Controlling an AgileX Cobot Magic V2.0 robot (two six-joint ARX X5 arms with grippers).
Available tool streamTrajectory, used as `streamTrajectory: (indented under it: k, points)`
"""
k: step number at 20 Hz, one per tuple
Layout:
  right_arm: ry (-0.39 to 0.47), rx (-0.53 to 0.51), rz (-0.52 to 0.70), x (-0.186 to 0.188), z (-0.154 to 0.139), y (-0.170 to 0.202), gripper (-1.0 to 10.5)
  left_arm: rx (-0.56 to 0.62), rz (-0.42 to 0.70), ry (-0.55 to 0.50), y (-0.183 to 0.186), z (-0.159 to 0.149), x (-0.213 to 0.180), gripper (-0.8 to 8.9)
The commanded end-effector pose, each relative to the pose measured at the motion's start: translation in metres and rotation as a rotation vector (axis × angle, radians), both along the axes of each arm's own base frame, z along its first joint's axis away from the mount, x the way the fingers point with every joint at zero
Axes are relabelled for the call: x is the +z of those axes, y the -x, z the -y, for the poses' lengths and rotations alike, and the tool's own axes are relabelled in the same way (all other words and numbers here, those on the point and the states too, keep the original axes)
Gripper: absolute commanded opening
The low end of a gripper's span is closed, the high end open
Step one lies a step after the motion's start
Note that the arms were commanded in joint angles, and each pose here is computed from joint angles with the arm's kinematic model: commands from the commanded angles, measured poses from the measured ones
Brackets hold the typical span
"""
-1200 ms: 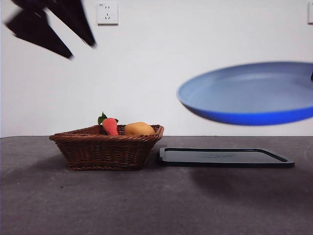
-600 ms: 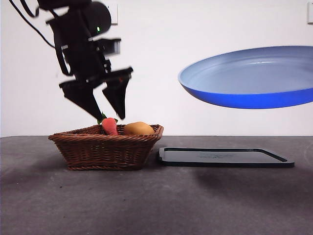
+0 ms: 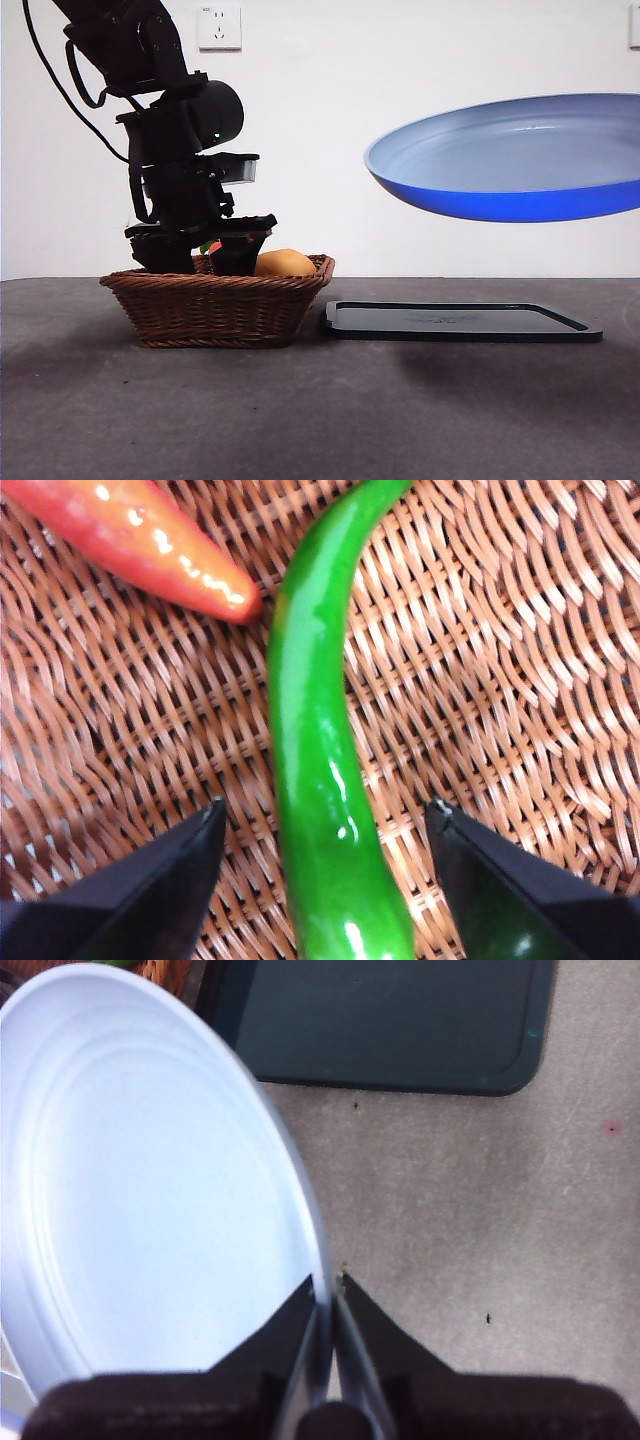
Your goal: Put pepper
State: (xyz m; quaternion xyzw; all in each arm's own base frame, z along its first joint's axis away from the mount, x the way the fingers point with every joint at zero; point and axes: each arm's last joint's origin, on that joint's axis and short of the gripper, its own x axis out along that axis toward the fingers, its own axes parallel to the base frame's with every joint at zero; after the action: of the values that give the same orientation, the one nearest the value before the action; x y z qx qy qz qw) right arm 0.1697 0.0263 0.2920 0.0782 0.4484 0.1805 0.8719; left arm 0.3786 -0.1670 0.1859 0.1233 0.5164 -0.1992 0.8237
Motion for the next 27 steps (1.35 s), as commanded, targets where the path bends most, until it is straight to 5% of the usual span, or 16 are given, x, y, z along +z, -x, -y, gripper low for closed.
streamTrajectory:
  k: [1,8,17,27]
  points:
    - [-0.011,-0.008,0.019,0.004,0.0,-0.002,0.1,-0.014,0.004,-0.005,-0.004,0.005,-0.005,2.64]
    - [-0.012,-0.008,0.033,0.005,0.0,-0.003,0.1,-0.008,-0.016,-0.008,-0.003,0.005,-0.005,1.36]
    - [-0.012,-0.009,0.033,0.005,0.0,-0.003,0.1,-0.007,0.015,0.022,0.004,0.002,0.019,1.24]
    - [-0.067,-0.094,-0.126,-0.031,-0.006,-0.054,0.1,-0.159,-0.007,0.339,0.044,0.01,0.092,1.24]
